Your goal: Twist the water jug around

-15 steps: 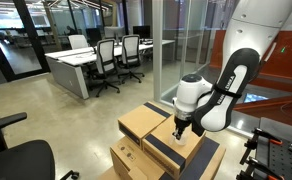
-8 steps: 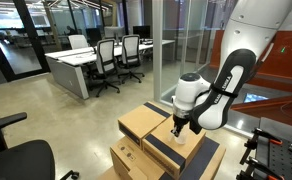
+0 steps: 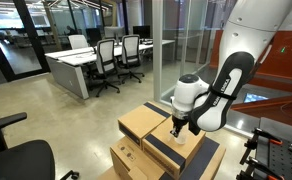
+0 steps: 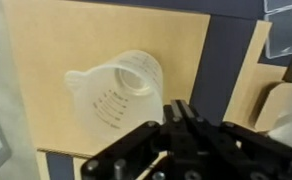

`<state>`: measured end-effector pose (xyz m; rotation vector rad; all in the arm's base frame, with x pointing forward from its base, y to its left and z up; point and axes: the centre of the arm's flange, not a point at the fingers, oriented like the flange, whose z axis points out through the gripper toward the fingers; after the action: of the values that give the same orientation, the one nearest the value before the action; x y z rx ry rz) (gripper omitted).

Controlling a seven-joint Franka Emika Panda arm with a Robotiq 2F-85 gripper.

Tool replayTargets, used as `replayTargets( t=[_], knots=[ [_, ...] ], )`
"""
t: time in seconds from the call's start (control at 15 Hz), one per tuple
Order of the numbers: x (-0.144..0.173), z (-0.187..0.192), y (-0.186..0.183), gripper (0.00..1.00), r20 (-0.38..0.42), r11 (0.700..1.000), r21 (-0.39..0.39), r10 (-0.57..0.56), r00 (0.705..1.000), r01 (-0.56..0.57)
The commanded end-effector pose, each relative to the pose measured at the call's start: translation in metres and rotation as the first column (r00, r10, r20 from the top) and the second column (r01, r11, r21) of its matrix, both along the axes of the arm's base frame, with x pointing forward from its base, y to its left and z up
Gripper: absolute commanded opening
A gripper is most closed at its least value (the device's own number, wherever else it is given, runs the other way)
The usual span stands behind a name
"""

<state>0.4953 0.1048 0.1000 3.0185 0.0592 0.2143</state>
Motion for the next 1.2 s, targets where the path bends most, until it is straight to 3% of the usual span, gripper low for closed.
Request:
replayTargets(
  t=[0.0, 1.13],
  knots=[
    [-0.001, -0.007, 0.008, 0.06, 0.008, 0.999, -0.029, 0.034, 0.999, -0.034],
    [0.001, -0.013, 0.028, 0.06, 0.003, 0.995, -0.048, 0.086, 0.996, -0.085]
  ],
)
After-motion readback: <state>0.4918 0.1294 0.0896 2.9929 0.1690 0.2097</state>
